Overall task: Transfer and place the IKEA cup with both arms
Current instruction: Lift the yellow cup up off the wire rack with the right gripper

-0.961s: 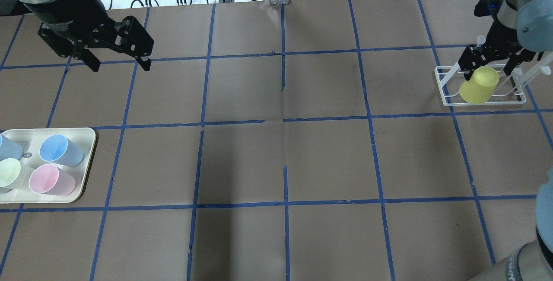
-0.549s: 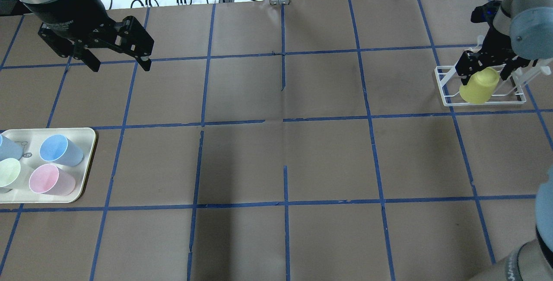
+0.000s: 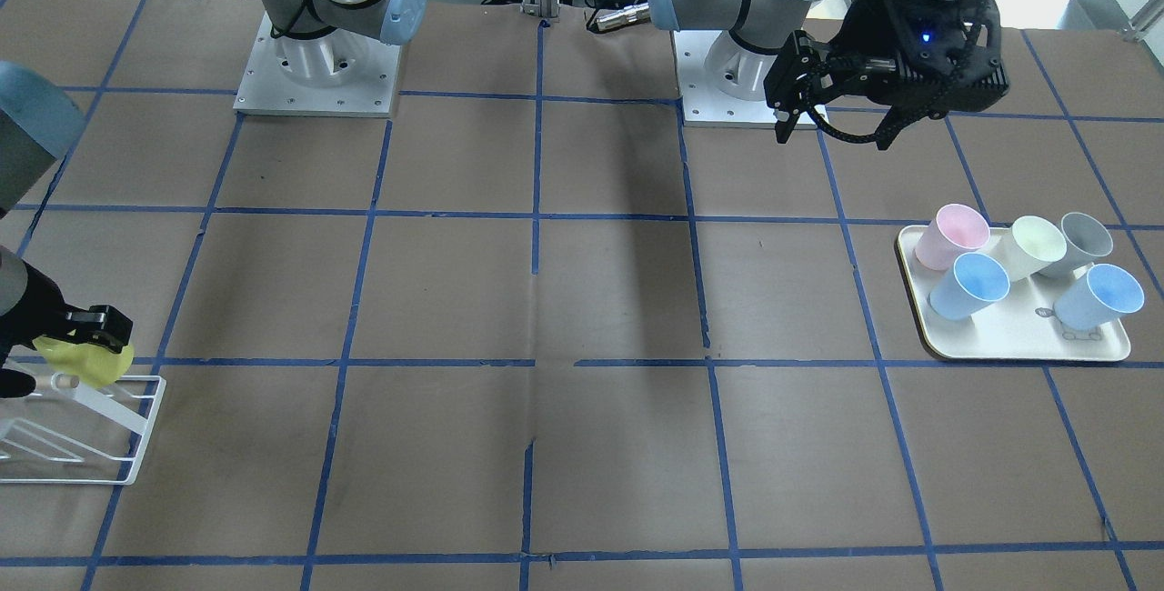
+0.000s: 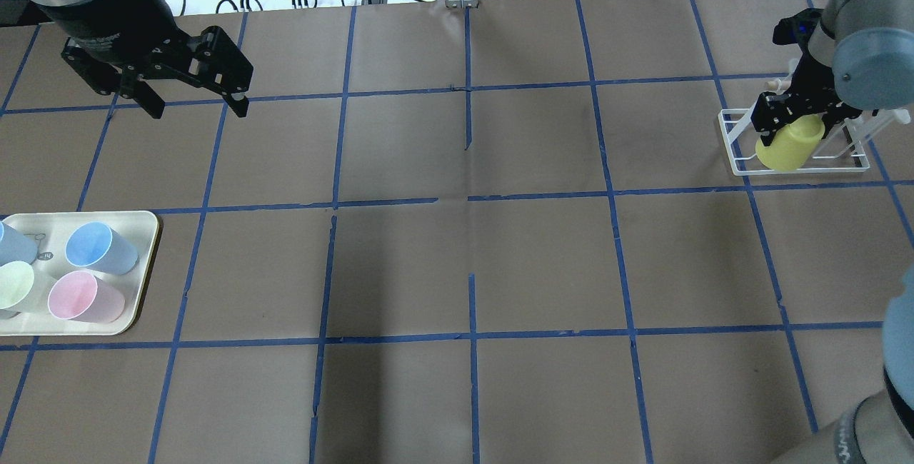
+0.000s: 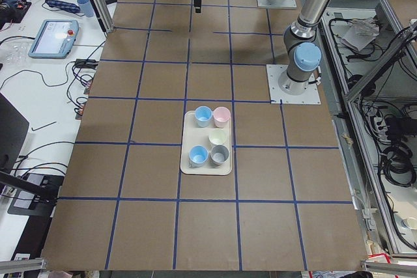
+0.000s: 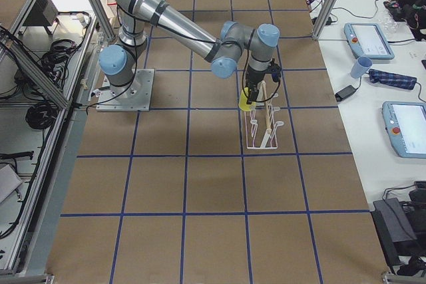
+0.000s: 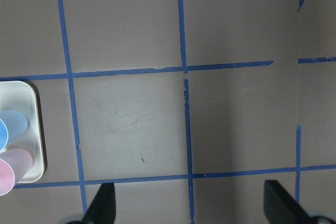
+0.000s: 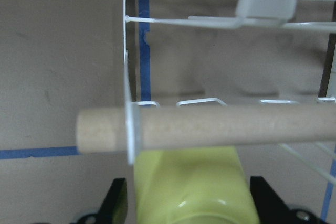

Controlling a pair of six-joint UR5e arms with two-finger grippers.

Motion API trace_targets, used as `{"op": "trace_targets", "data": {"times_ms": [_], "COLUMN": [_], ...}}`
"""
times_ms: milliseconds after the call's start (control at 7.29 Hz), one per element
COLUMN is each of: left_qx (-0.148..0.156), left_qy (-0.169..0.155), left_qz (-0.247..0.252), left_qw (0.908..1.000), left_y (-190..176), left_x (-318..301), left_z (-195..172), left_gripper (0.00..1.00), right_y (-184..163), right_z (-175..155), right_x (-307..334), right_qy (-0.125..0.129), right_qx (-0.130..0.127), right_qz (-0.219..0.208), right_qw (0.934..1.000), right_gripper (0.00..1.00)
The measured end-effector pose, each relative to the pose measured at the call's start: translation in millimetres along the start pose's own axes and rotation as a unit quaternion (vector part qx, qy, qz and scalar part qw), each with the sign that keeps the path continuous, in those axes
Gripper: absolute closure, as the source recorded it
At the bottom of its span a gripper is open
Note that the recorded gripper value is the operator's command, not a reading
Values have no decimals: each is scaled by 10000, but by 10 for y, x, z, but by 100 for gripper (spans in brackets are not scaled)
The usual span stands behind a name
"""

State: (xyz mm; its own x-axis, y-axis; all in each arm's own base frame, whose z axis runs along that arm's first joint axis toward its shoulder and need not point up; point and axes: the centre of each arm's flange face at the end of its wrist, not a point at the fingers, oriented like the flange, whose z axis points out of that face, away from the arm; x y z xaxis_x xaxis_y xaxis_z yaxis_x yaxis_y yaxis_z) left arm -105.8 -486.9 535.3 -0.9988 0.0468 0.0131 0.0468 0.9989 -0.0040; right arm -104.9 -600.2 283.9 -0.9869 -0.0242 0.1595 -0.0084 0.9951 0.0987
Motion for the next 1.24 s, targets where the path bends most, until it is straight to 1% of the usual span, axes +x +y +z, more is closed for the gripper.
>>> {"op": "trace_targets", "data": {"times_ms": [137,275,549,824,1098,1235], "left_qx": [7,11,22,36,44,48], "left_qy": [-1,-1,-1,4,11,15], "left_qz": [1,2,-6,-11,-13,-15], "left_qw": [10000,10000,10000,10000,10000,10000], "left_y": [-1,-2,-5,-9,-10,-11], "left_x": [0,-1,-10,-19,-20,-22], "left_z": [-3,-3,-10,-19,-25,-26], "left_gripper": [0,0,0,0,0,0], "right_y": [-9,-15,10,128,356,492], "right_z": [-26,-74,-222,-552,-1023,-1298], "right_x": [11,26,58,71,64,36], "right_qy": [25,50,84,135,153,54], "right_qx": [32,71,173,404,541,598], "right_qz": [-9,-7,15,39,35,29], "right_qw": [10000,10000,9998,9991,9984,9982], "right_gripper": [51,53,53,53,53,53]}}
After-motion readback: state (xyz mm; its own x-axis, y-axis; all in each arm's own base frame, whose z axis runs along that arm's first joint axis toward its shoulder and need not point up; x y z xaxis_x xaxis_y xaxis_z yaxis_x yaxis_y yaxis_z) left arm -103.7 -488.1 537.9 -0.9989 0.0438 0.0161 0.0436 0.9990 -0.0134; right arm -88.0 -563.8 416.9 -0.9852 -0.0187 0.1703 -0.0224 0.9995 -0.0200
